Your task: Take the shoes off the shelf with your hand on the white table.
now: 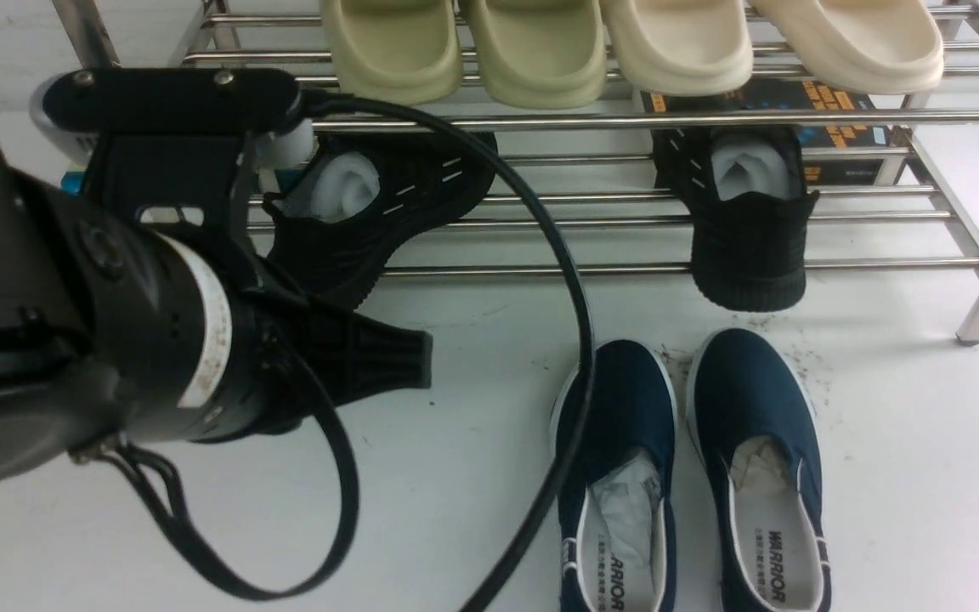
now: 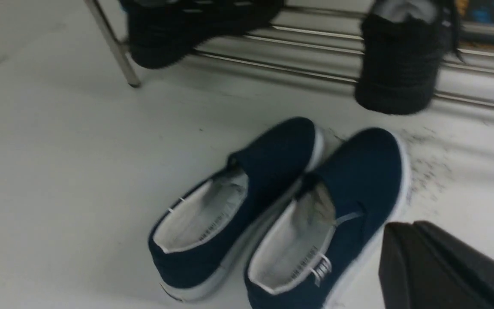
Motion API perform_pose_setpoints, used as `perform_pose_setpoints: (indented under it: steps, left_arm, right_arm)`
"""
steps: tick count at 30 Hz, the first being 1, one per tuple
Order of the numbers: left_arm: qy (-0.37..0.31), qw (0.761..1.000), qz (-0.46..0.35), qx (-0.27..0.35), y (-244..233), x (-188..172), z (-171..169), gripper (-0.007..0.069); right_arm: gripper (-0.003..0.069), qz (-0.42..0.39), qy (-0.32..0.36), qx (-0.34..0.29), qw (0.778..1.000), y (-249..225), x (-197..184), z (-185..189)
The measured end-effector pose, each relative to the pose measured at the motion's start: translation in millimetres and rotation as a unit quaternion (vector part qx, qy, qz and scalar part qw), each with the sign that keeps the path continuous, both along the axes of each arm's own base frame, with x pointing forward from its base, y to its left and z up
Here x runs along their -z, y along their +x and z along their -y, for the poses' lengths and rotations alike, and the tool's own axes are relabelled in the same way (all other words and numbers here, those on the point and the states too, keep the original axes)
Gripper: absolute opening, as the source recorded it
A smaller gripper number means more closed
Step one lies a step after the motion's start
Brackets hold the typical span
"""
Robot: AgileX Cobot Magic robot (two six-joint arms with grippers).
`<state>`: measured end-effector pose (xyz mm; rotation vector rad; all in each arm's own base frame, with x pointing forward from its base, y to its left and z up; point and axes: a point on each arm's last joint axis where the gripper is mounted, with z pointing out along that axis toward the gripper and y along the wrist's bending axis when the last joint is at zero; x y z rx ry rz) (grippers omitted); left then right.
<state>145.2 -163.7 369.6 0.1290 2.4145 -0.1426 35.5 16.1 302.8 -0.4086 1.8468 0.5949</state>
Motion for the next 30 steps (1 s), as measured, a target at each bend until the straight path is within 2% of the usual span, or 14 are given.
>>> perform_pose_setpoints:
  steps: [5, 9, 13, 15, 18, 21, 26, 30]
  left_arm:
    - [-0.001, 1.0, -0.003, 0.0, -0.4, 0.3, 0.2, 0.0001]
    - [-0.002, 1.0, -0.004, 0.0, -0.6, 0.4, 0.3, 0.0001]
    - [-0.002, 1.0, -0.004, 0.0, -0.6, 0.4, 0.3, 0.0001]
    - [-0.002, 1.0, -0.004, 0.0, -0.6, 0.4, 0.3, 0.0001]
    - [-0.002, 1.0, -0.004, 0.0, -0.6, 0.4, 0.3, 0.0001]
    - [-0.001, 1.0, -0.003, 0.0, -0.4, 0.3, 0.2, 0.0001]
    - [0.003, 1.0, 0.005, -0.001, 0.7, -0.5, -0.5, 0.0006]
    - [0.01, 1.0, 0.018, -0.002, 2.4, -1.9, -1.6, 0.001]
  right_arm:
    - [-0.0013, 0.087, 0.03, -0.047, 0.995, 13.0, 33.7, -23.9]
    - [-0.0011, 0.149, 0.062, -0.076, 0.984, 12.6, 34.8, -31.2]
    - [-0.0009, 0.144, 0.085, -0.077, 0.983, 12.0, 32.7, -31.7]
    - [-0.0007, 0.095, 0.119, -0.066, 0.986, 12.5, 35.4, -31.3]
    - [-0.0007, 0.041, 0.134, -0.049, 0.989, 13.7, 41.4, -30.1]
    - [-0.0005, 0.041, 0.111, -0.04, 0.992, 14.9, 44.5, -28.7]
    - [-0.0002, 0.105, 0.044, -0.041, 0.993, 16.8, 43.4, -26.7]
    - [0.0, 0.129, 0.019, -0.041, 0.991, 17.5, 42.7, -25.9]
